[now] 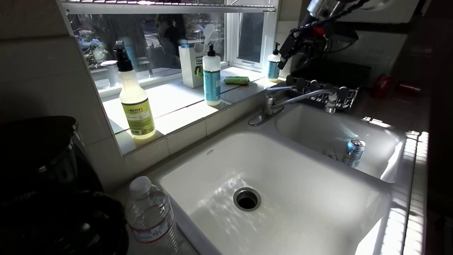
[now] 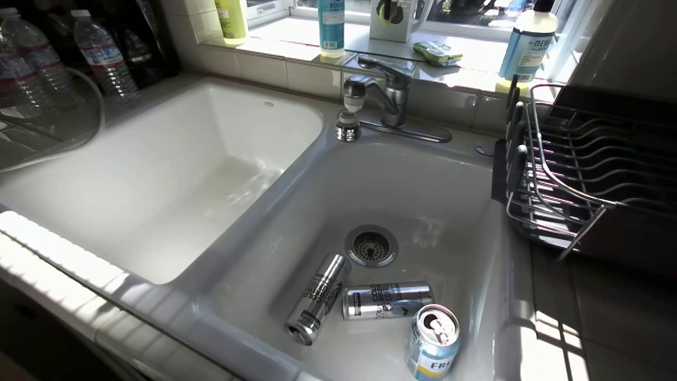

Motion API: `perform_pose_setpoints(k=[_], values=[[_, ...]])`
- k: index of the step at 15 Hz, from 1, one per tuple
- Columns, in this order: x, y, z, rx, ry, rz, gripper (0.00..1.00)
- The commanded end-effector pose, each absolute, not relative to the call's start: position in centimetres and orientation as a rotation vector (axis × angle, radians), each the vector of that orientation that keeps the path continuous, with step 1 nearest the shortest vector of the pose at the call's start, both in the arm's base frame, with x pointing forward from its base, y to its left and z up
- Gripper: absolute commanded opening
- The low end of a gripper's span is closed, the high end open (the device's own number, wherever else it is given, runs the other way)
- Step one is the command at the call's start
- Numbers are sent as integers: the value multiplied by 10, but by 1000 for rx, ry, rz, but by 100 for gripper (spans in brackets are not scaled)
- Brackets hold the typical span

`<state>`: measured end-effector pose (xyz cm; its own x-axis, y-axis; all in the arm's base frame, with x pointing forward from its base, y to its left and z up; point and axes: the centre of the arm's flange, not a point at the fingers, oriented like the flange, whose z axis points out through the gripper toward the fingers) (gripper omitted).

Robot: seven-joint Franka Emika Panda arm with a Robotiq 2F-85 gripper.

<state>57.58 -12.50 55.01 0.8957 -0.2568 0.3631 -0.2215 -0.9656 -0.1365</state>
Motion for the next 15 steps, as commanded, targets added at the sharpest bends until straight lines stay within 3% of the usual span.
perform_pose_setpoints(k=[1,15], values=[[580,-124,548,-2967,374,-585,100],[584,-123,549,-2964,372,-588,100]])
